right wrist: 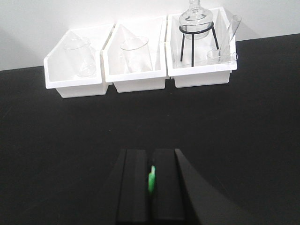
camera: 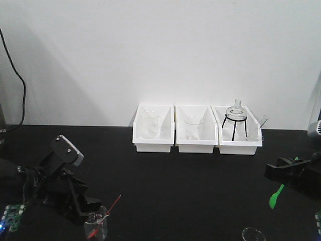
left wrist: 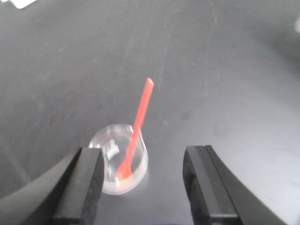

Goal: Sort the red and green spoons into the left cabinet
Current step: 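Grasp the red spoon in its beaker with the left gripper and lift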

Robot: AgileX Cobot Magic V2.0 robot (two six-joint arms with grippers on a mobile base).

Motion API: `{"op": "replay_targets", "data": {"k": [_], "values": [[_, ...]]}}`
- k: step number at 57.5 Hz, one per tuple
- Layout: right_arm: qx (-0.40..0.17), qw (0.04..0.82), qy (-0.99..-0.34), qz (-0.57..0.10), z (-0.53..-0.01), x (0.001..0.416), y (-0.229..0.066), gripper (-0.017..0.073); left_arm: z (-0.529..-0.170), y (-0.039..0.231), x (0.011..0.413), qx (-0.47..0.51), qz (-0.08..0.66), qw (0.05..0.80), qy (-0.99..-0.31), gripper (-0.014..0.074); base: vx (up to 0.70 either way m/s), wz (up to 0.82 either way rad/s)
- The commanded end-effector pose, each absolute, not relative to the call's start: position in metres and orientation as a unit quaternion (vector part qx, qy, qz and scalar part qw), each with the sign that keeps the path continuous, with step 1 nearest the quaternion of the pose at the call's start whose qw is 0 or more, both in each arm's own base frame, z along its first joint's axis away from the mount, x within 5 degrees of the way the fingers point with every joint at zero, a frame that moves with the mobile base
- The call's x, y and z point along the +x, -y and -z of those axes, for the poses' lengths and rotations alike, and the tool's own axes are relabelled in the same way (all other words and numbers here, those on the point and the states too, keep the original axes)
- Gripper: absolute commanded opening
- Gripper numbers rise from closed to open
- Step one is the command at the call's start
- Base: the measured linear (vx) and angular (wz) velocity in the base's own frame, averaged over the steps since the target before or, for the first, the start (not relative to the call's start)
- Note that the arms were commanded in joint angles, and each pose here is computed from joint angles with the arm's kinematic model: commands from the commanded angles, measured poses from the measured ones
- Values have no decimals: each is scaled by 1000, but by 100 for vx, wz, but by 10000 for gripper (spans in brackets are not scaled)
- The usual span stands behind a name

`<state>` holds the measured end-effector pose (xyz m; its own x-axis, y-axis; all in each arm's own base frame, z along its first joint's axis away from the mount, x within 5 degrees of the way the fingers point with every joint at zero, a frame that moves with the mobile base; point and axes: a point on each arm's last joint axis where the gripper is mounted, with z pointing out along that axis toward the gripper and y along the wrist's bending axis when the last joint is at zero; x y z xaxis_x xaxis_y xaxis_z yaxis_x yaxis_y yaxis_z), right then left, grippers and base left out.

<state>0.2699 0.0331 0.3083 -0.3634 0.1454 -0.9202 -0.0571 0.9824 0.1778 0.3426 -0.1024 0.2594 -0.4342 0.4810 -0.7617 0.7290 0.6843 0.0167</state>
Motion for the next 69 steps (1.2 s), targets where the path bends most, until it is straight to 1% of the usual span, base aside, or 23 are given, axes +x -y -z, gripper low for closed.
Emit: {"op": "replay_targets", "data": {"k": [1,17,26,35,43,48,52,58,69], "values": [[25,617,-782,-84,-332,269,-30,-8,-277,110,355,348,158,428,-819,491,0,0],[22,618,-782,-81,-332,269,-30,-7,-257,128,378,358,171,411,-821,491,0,0],[5,619,-782,-68,-332,269,-30,-7,-249,138,385,363,175,407,-820,491,0,0],[4,619,-782,-68,-332,269,-30,-7,-240,147,391,372,176,403,-818,491,0,0],[4,619,-782,-68,-332,269,-30,-7,-233,149,397,363,176,405,-820,489,0,0],[4,619,-782,-68,-332,269,-30,-7,-230,149,400,350,172,410,-825,466,0,0],[4,619,-782,-68,-332,269,-30,-7,-228,148,402,343,166,414,-827,432,0,0],[4,619,-782,-68,-332,269,-30,-7,-228,146,404,338,157,420,-828,349,0,0],[4,619,-782,-68,-332,269,-30,-7,-228,146,404,338,156,420,-827,97,0,0]]}}
